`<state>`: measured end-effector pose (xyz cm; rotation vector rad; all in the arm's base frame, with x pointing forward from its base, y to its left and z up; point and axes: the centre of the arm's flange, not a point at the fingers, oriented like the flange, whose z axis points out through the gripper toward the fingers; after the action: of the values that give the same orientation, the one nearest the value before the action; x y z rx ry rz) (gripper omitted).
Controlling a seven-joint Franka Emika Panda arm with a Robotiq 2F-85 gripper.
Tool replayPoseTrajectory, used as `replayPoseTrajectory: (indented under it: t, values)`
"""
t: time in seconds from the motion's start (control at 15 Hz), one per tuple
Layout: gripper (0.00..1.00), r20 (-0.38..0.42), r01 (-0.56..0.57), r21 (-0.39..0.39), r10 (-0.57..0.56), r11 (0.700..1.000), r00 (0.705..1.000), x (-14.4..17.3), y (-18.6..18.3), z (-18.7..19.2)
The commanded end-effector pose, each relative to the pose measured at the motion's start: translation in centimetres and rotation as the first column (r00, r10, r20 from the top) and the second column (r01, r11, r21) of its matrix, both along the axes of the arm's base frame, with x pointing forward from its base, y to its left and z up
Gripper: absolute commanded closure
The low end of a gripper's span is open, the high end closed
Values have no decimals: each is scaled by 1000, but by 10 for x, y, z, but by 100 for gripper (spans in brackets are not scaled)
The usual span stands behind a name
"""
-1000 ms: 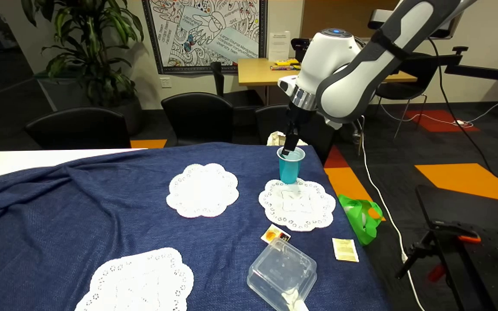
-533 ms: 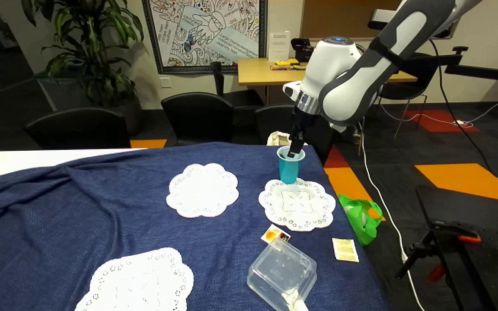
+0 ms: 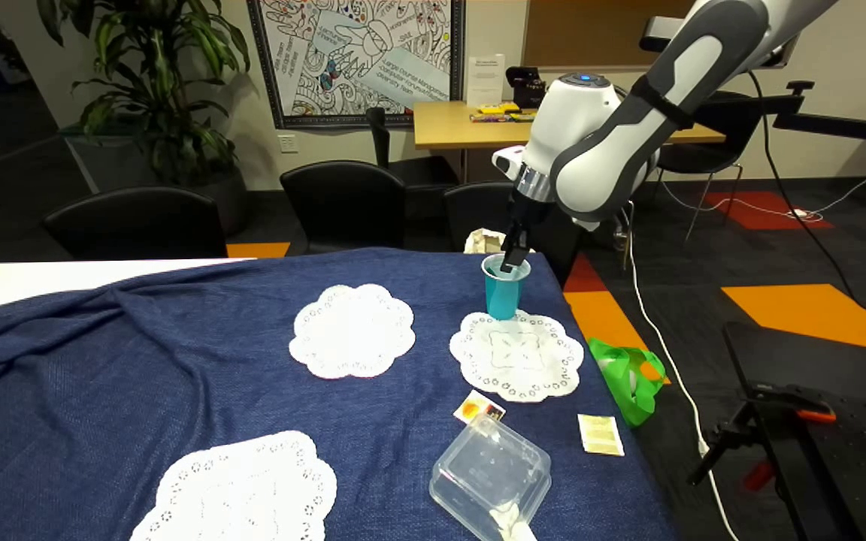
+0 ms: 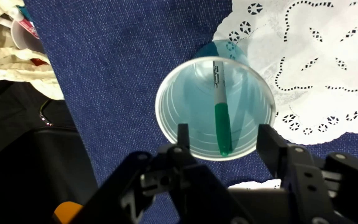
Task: Remove the green marker from the light blue cup
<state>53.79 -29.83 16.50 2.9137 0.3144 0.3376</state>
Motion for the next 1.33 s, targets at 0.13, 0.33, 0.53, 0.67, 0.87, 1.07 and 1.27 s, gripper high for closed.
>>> replayPoseTrajectory:
  t: [0.13, 0.33, 0.53, 0.67, 0.87, 1.07, 1.27]
  values:
    - [55, 23, -43, 4, 43, 999, 999, 15, -20, -5]
    - [63, 30, -59, 13, 58, 998, 998, 21, -23, -8]
    - [65, 41, -81, 34, 80, 996, 996, 24, -20, -12]
    - [64, 44, -90, 52, 88, 995, 995, 23, -16, -17]
    - [61, 48, -82, 67, 79, 994, 996, 18, -9, -17]
    - [61, 45, -72, 78, 69, 994, 997, 11, -4, -19]
    - [63, 34, -67, 91, 64, 994, 997, 3, 1, -25]
